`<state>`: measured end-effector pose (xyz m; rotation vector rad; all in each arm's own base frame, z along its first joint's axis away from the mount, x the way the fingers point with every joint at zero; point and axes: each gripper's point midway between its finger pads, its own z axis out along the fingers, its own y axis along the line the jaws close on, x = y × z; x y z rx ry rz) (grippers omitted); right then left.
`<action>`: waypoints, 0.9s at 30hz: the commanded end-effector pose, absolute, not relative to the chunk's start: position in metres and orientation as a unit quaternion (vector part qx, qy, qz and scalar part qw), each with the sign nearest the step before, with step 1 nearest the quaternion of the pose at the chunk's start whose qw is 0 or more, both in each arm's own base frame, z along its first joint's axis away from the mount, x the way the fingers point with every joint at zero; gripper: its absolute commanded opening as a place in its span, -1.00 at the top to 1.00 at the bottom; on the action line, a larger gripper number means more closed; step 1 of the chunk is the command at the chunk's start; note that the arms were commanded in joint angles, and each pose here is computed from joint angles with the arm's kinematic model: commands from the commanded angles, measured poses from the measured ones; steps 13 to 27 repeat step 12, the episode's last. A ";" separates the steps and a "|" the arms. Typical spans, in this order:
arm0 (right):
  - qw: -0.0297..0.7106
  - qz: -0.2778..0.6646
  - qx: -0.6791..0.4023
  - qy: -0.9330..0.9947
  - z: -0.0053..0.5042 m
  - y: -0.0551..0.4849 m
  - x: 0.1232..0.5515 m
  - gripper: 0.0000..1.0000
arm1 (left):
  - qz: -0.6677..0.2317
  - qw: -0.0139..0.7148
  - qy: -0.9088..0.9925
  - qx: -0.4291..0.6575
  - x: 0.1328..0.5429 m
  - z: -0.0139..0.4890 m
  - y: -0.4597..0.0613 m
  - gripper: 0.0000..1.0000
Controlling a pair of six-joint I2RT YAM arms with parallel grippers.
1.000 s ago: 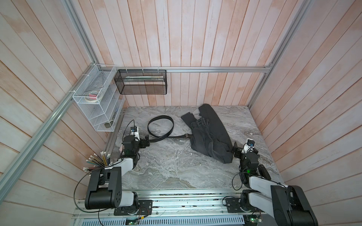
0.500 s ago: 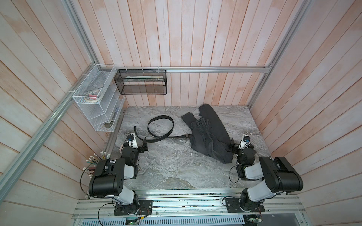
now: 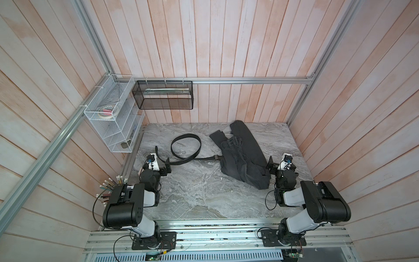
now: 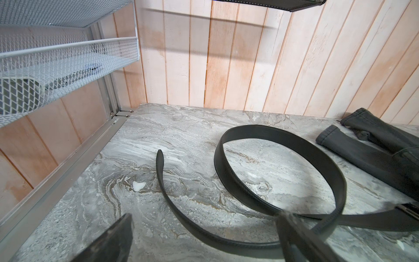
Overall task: Remove the belt from the trousers
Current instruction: Reset both arms
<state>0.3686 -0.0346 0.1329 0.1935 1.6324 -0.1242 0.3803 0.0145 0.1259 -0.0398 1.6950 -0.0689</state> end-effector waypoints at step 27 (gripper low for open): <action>0.680 -0.055 0.088 0.726 0.132 -0.035 0.369 -0.97 | -0.036 0.670 0.741 -0.008 0.384 0.133 0.011 -1.00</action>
